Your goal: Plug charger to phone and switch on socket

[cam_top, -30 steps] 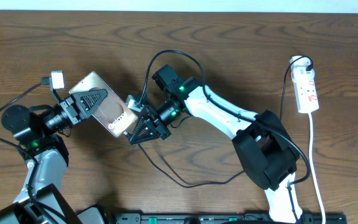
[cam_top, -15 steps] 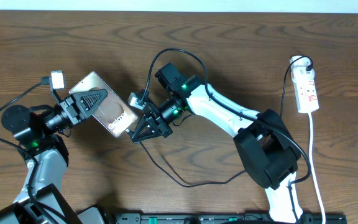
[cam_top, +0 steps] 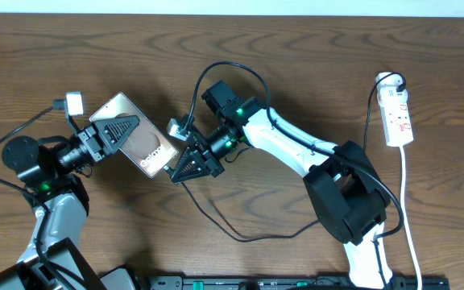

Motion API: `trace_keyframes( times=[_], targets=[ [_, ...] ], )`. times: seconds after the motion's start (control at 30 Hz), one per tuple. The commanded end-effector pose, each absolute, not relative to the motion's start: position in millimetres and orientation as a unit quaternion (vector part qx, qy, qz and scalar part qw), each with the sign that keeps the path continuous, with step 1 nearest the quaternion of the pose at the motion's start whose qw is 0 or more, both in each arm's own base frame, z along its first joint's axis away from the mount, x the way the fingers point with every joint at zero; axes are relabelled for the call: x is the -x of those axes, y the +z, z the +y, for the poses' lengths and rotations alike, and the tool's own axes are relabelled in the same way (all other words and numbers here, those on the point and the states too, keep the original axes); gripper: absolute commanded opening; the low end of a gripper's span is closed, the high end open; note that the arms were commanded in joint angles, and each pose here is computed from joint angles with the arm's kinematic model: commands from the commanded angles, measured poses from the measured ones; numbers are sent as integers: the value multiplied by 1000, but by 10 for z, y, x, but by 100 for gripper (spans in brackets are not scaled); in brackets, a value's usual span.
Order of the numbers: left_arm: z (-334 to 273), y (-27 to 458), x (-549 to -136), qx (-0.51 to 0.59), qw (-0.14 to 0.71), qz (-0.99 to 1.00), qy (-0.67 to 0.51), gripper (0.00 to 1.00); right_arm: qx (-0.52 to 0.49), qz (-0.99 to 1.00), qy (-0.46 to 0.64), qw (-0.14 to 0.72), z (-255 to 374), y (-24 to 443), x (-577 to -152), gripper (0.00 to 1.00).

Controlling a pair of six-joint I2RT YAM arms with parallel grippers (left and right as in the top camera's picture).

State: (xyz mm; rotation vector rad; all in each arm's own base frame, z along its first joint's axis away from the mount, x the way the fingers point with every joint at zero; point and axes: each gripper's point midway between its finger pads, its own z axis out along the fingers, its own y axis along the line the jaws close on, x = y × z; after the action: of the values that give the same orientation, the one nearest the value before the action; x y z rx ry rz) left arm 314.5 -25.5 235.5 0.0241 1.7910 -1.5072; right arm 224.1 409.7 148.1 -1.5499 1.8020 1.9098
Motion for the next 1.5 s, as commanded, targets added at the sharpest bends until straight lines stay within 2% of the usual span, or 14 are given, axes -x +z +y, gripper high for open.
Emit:
trace_keyframes(
  times=[0.0,1.47],
  targets=[
    [-290,2409,-3119,-35,395,704,-589,8,508,585,631,52,4086,1480,-2282,1],
    [-304,2360,-3099,-31,391,704,-592,7,506,570,645,59,4088,1549,-2295,1]
  ],
)
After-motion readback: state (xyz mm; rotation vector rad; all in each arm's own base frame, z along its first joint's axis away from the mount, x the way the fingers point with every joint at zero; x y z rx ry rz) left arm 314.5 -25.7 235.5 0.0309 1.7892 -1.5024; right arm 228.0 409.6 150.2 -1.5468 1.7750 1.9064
